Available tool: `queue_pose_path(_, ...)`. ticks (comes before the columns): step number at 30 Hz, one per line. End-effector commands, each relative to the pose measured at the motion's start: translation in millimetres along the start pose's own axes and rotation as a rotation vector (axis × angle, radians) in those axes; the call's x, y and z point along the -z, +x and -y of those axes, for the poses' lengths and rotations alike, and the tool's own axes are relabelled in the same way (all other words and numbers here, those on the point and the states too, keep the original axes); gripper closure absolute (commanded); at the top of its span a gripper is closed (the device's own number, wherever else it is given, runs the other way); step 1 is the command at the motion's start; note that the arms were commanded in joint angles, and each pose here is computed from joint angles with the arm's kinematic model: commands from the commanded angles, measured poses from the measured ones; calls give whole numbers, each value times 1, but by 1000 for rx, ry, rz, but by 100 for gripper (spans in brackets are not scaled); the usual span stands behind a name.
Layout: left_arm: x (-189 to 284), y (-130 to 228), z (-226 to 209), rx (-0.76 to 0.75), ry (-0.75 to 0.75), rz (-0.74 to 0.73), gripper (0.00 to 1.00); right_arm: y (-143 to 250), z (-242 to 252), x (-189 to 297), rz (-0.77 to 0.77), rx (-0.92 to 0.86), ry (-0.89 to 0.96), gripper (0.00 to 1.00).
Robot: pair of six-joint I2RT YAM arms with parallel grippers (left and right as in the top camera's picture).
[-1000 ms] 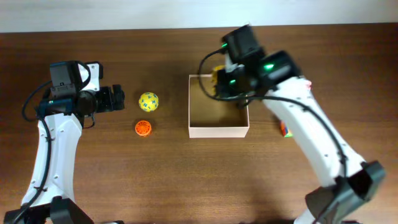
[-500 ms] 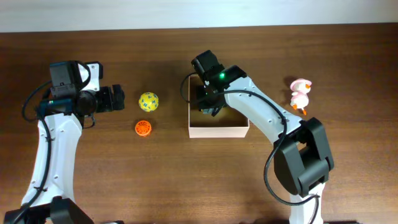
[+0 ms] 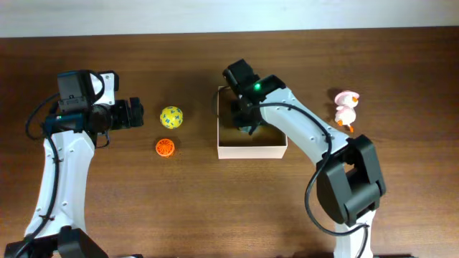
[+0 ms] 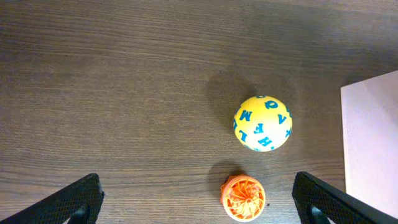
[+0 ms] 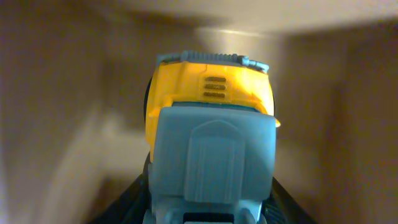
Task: Pack container
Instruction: 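Carry the truck into the pink box and release it, then move the right gripper to the white duck and grasp it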
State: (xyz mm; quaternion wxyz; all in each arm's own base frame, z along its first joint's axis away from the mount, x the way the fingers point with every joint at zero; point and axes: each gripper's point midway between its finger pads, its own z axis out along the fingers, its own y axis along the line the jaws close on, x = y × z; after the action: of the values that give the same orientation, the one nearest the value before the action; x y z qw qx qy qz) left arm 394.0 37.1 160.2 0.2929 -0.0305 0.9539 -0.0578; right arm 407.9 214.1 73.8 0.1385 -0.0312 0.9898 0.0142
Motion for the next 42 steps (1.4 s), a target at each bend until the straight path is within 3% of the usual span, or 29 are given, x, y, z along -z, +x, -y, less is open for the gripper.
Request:
queue_pose_path(1,2,-6,-2,11,-4,12,1,-10,44,-1,18,-56,131,62)
queue_pose_path(7,2,-6,-2,11,-4,12,1,-13,60,-3,5,-52,137,61)
queue_pose_path(13,2,-6,-2,11,-4,12,1,-13,60,-3,6,-52,139,35)
queue_pose_path(18,2,-6,-2,11,-4,12,1,-13,59,9,16,-1,144,28)
queue_pose_path(26,2,-6,-2,11,-4,12,1,-32,64,110,175,6,112,21)
queue_pose_path(29,2,-6,-2,11,-4,12,1,-44,96,161,289,-53,122,15)
queue_pose_path(32,2,-6,-2,11,-4,12,1,-49,140,187,348,-153,152,14)
queue_pose_path(36,2,-6,-2,11,-4,12,1,-49,194,179,320,-261,198,14)
queue_pose_path(42,2,-6,-2,11,-4,12,1,-39,248,103,134,-365,232,14)
